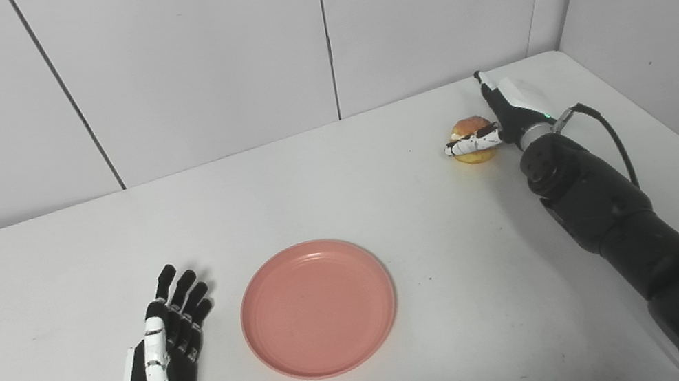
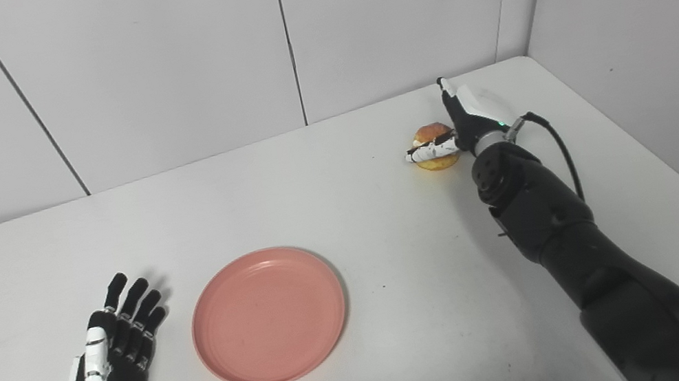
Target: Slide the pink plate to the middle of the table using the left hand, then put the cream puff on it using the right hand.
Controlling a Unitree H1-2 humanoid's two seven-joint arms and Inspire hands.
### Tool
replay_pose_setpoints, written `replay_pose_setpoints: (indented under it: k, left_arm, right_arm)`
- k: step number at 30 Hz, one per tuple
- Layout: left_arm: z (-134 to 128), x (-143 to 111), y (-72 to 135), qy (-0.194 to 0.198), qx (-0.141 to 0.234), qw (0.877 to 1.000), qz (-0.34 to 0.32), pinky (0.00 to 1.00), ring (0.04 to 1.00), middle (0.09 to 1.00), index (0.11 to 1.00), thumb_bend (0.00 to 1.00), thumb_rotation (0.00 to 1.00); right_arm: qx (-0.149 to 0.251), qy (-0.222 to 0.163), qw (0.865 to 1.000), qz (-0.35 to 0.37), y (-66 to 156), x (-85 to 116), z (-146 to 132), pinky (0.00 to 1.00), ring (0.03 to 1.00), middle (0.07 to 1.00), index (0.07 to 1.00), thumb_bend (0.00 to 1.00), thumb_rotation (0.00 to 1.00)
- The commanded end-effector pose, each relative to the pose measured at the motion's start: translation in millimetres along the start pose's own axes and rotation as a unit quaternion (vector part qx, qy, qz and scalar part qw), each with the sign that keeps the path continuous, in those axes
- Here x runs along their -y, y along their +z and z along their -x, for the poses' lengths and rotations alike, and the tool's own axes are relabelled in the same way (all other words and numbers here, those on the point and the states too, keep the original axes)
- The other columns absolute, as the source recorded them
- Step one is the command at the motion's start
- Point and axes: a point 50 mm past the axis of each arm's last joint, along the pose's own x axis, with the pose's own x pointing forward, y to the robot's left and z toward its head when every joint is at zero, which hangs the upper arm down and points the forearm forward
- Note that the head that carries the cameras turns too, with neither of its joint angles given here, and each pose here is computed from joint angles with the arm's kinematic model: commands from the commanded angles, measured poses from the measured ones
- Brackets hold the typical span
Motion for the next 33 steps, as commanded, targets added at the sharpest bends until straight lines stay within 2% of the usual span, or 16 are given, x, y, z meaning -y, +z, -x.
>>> replay_pose_setpoints:
  k: [1, 5, 6, 7, 8, 9, 10, 11, 12, 14, 15, 16, 17, 30, 33]
  left_arm:
    - [18, -10, -22, 0.019, -0.062, 0.998, -0.002, 0.95, 0.931, 0.941, 0.944, 0.36, 1.0]
    - [18, -9, -21, 0.016, -0.062, 0.998, -0.002, 0.96, 0.937, 0.949, 0.951, 0.36, 1.0]
    - [18, -9, -21, 0.015, -0.063, 0.998, -0.003, 0.96, 0.94, 0.953, 0.954, 0.35, 1.0]
    - [18, -8, -21, 0.015, -0.063, 0.998, -0.002, 0.96, 0.942, 0.956, 0.957, 0.36, 1.0]
    - [18, -8, -21, 0.014, -0.064, 0.998, -0.002, 0.96, 0.943, 0.957, 0.957, 0.36, 1.0]
    - [18, -8, -20, 0.014, -0.064, 0.998, -0.002, 0.96, 0.943, 0.957, 0.957, 0.36, 1.0]
    - [18, -8, -20, 0.013, -0.064, 0.998, -0.002, 0.96, 0.943, 0.955, 0.958, 0.36, 1.0]
    - [18, -8, -20, 0.013, -0.064, 0.998, -0.002, 0.96, 0.943, 0.954, 0.958, 0.36, 1.0]
    - [18, -8, -20, 0.013, -0.064, 0.998, -0.002, 0.96, 0.943, 0.955, 0.957, 0.36, 1.0]
    - [18, -7, -19, 0.014, -0.063, 0.998, 0.0, 0.96, 0.939, 0.952, 0.953, 0.36, 1.0]
    - [18, -7, -18, 0.015, -0.063, 0.998, 0.0, 0.95, 0.936, 0.95, 0.95, 0.36, 1.0]
    - [18, -6, -18, 0.015, -0.063, 0.998, 0.001, 0.95, 0.935, 0.95, 0.95, 0.36, 1.0]
    - [18, -6, -18, 0.014, -0.063, 0.998, 0.002, 0.96, 0.939, 0.953, 0.953, 0.36, 1.0]
    - [17, -7, -19, 0.012, -0.062, 0.998, -0.001, 0.96, 0.944, 0.954, 0.957, 0.36, 1.0]
    - [16, -7, -20, 0.011, -0.062, 0.998, -0.003, 0.97, 0.944, 0.955, 0.957, 0.36, 1.0]
  right_arm:
    - [0.016, 0.009, 1.0, -0.005, 12, 0, -4, 0.63, 0.805, 0.911, 0.982, 0.89, 0.33]
    - [0.008, 0.023, 1.0, 0.003, 11, -4, -6, 0.65, 0.789, 0.867, 0.944, 0.88, 0.31]
    - [0.005, 0.025, 1.0, 0.003, 11, -5, -6, 0.62, 0.761, 0.84, 0.932, 0.88, 0.31]
    - [0.0, 0.027, 1.0, 0.008, 11, -5, -7, 0.54, 0.665, 0.748, 0.892, 0.87, 0.32]
    - [-0.002, 0.029, 0.999, 0.016, 11, -6, -8, 0.51, 0.606, 0.682, 0.814, 0.86, 0.31]
    - [-0.002, 0.034, 0.999, 0.024, 10, -5, -9, 0.51, 0.6, 0.674, 0.8, 0.85, 0.31]
    - [-0.001, 0.038, 0.999, 0.03, 10, -5, -9, 0.5, 0.556, 0.621, 0.705, 0.82, 0.27]
    - [-0.001, 0.041, 0.999, 0.031, 10, -5, -10, 0.5, 0.534, 0.594, 0.656, 0.81, 0.25]
    - [-0.001, 0.042, 0.999, 0.031, 10, -5, -10, 0.44, 0.475, 0.536, 0.557, 0.64, 0.19]
    - [0.001, 0.042, 0.999, 0.027, 9, -6, -9, 0.37, 0.424, 0.493, 0.505, 0.55, 0.15]
    - [0.002, 0.041, 0.999, 0.026, 9, -6, -9, 0.35, 0.403, 0.482, 0.493, 0.53, 0.14]
    - [0.003, 0.041, 0.999, 0.026, 8, -6, -8, 0.33, 0.387, 0.46, 0.514, 0.53, 0.06]
    - [0.004, 0.04, 0.999, 0.025, 8, -7, -8, 0.32, 0.381, 0.448, 0.524, 0.52, 0.02]
    - [0.002, 0.022, 0.999, 0.031, 9, 1, -8, 0.3, 0.365, 0.429, 0.532, 0.52, 0.0]
    - [0.013, 0.013, 0.999, 0.027, 11, 5, -6, 0.32, 0.383, 0.437, 0.529, 0.52, 0.0]
